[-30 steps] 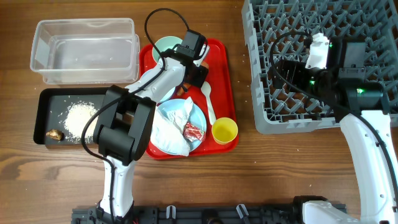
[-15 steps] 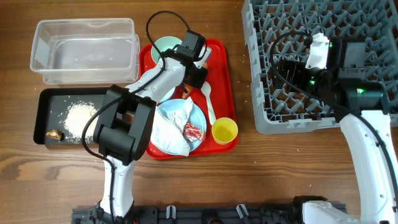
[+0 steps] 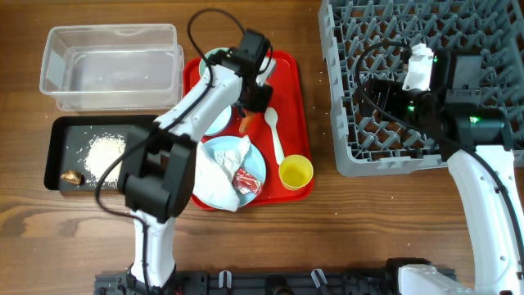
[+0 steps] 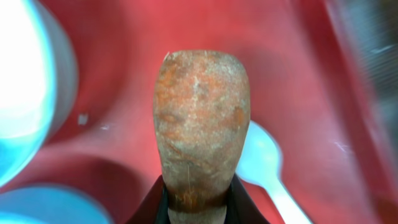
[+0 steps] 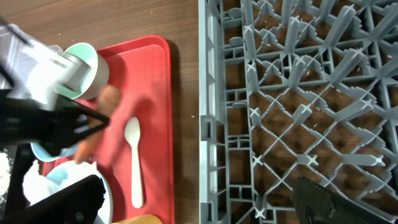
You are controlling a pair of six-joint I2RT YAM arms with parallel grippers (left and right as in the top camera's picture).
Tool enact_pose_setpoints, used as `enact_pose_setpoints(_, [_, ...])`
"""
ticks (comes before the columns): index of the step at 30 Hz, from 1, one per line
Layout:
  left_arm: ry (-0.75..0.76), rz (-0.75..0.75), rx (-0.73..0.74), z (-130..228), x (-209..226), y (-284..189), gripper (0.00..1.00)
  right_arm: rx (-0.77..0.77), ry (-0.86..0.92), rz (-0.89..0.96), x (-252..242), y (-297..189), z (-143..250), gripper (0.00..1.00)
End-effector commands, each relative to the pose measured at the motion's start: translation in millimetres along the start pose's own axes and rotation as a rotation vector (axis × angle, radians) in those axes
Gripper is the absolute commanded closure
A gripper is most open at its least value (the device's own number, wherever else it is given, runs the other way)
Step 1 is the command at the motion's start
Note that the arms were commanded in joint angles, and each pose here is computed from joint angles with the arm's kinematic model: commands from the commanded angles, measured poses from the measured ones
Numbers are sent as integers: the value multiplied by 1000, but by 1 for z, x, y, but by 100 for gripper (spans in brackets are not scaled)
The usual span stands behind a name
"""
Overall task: Sort waste into correct bins and load items into the dishwasher rack
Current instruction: 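Lower the carrot onto the black tray and open the left gripper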
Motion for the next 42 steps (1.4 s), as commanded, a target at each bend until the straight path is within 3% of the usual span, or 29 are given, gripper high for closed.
enact_pose_setpoints(1, [-54, -5, -234, -34, -4, -112, 93, -16, 1, 13, -1, -1, -7, 0])
enact_pose_setpoints(6, [-204, -18, -294, -16, 14, -173, 96, -16, 0, 13, -1, -1, -7, 0])
enact_pose_setpoints(12, [-577, -188, -166, 68, 97, -223, 96, -17, 3, 12, -1, -1, -7, 0])
enact_pose_setpoints(19, [-989, -265, -19, 159, 181, -231, 96, -30, -1, 9, 0, -1, -10, 0])
enact_pose_setpoints(26, [-1333, -282, 45, 229, 222, -199, 96, -36, -2, 7, 0, -1, -11, 0])
enact_pose_setpoints(33, [-1469, -268, 50, 260, 223, -125, 96, -37, -2, 6, 0, -1, -11, 0])
enact_pose_setpoints(42, [-1633, -325, -139, 276, 234, -65, 96, -37, -2, 6, 0, -1, -11, 0])
Point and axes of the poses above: each gripper's point midway between its finger pads, its own y axis out along the fingers, its own x axis along the line the jaws close on, z = x × y, the point moved 4 cm from there along -y, back along the fingers, and after that the axes turned 8 degrees about y, right-handed, at the moved point
